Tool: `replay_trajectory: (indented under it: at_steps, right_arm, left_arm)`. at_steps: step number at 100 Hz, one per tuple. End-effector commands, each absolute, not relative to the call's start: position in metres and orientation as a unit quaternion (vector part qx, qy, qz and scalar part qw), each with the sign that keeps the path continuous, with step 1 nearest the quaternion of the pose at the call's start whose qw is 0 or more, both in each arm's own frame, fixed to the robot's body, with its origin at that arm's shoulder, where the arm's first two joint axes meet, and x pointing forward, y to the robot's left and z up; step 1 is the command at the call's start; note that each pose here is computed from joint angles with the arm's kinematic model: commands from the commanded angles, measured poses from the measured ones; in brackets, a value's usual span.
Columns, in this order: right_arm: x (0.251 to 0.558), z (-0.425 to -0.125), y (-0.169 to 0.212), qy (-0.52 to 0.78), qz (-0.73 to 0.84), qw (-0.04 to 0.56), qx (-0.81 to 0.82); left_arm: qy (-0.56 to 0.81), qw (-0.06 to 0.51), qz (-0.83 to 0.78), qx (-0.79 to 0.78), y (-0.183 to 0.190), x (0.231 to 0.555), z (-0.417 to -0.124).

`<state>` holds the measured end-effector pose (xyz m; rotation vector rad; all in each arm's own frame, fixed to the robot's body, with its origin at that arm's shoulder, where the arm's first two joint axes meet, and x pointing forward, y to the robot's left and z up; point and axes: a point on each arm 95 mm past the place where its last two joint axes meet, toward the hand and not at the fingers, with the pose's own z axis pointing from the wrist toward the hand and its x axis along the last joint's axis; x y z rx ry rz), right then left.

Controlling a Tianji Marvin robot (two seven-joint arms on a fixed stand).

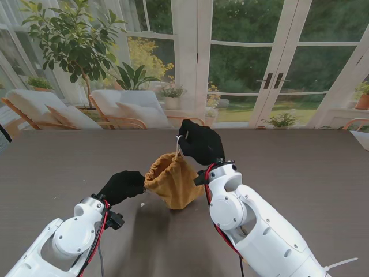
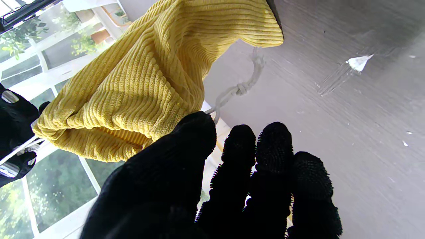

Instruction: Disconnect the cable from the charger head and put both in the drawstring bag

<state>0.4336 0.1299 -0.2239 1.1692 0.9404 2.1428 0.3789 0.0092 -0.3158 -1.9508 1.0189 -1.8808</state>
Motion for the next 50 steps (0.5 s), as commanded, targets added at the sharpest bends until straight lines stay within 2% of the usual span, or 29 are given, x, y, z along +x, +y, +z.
replay_trajectory:
  at_steps: [1, 50]
  right_arm:
    - [0.435, -0.2211, 0.1293, 0.355, 0.791, 0.258, 0.428]
    - [0.442, -0.219, 0.121, 0.371, 0.784, 0.262, 0.423]
  left_arm:
    - [0.355, 0.111, -0.64, -0.672, 0.0073, 0.3752, -0.3175]
    - [0.357, 0.078, -0.626, -0.689, 0.0148, 0.3655, -0.3136]
